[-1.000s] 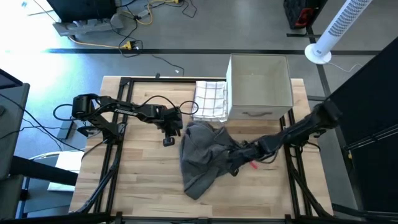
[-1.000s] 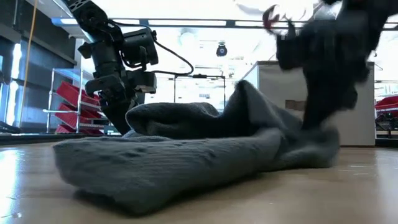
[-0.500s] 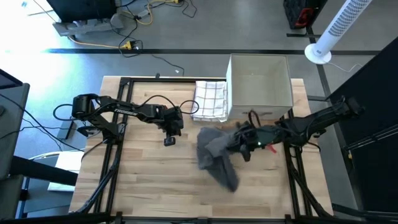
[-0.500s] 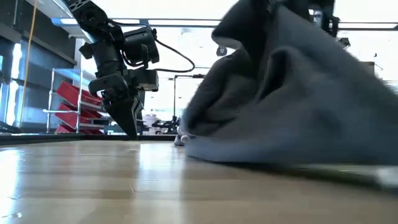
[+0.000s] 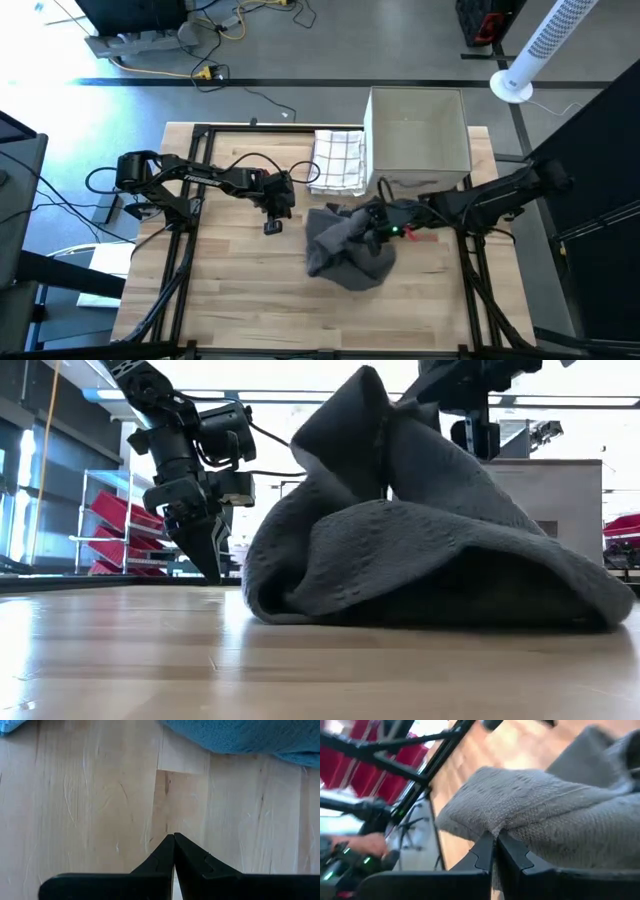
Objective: Fold towel
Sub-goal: Fold the gray towel
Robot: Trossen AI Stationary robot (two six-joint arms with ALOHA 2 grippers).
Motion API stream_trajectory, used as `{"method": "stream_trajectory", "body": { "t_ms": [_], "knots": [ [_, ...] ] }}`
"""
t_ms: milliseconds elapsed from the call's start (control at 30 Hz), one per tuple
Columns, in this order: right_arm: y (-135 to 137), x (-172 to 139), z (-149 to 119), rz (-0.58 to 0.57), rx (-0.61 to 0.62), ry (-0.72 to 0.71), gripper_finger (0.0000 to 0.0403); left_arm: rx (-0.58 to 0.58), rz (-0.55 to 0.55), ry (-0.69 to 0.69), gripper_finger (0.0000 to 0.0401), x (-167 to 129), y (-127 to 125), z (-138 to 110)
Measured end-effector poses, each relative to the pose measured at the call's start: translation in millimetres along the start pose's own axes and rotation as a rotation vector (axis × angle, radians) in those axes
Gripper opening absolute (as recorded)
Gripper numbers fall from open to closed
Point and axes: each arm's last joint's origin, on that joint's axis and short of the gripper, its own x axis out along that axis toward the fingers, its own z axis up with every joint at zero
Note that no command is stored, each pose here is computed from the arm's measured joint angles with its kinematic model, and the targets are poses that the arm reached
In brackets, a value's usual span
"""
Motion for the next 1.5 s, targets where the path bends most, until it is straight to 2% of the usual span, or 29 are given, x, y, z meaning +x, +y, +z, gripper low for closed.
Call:
{"method": "stream_trajectory", "body": {
  "t_ms": [67, 167, 300, 467, 567, 633, 800, 933, 1067, 1167, 1233, 1367, 1500],
  "knots": [
    [-3, 4, -4, -0.008, 0.010, 0.063, 0.0000, 0.000, -0.008, 0.000, 0.0000, 0, 0, 0],
    [-12, 11, -12, -0.082, 0.098, 0.135, 0.0010, 0.006, -0.011, -0.001, 0.0000, 0, 0, 0],
    [-16, 22, -23, -0.109, 0.178, 0.221, 0.0063, 0.044, -0.010, -0.011, 0.0000, 0, 0, 1],
    [-21, 26, -32, -0.178, 0.337, 0.293, 0.0139, 0.061, -0.008, -0.054, 0.0000, 0, 0, 5],
    [-22, 22, -41, -0.248, 0.436, 0.333, 0.0159, 0.072, -0.041, -0.097, 0.0000, -1, -1, 9],
    [-19, 20, -48, -0.271, 0.459, 0.353, 0.0161, 0.083, -0.076, -0.132, 0.0000, -1, -3, 13],
    [-15, 17, -65, -0.342, 0.426, 0.317, 0.0150, 0.225, -0.195, -0.245, 0.0000, -2, -15, 22],
    [-18, 14, -71, -0.434, 0.367, 0.233, 0.0139, 0.321, -0.197, -0.384, 0.0000, -5, -25, 35],
    [-26, 9, -72, -0.540, 0.275, 0.176, 0.0134, 0.378, -0.178, -0.580, 0.0000, -8, -28, 53],
    [-31, 6, -72, -0.594, 0.219, 0.201, 0.0134, 0.324, -0.204, -0.695, 0.0000, 0, -27, 65],
    [-34, 4, -73, -0.623, 0.181, 0.226, 0.0134, 0.273, -0.266, -0.696, 0.0000, 13, -26, 68],
    [-36, 3, -74, -0.646, 0.134, 0.249, 0.0134, 0.131, -0.362, -0.572, 0.0000, 50, -28, 67],
    [-37, 1, -75, -0.655, 0.114, 0.277, 0.0134, 0.011, -0.418, -0.421, 0.0000, 80, -32, 54]
  ]
}}
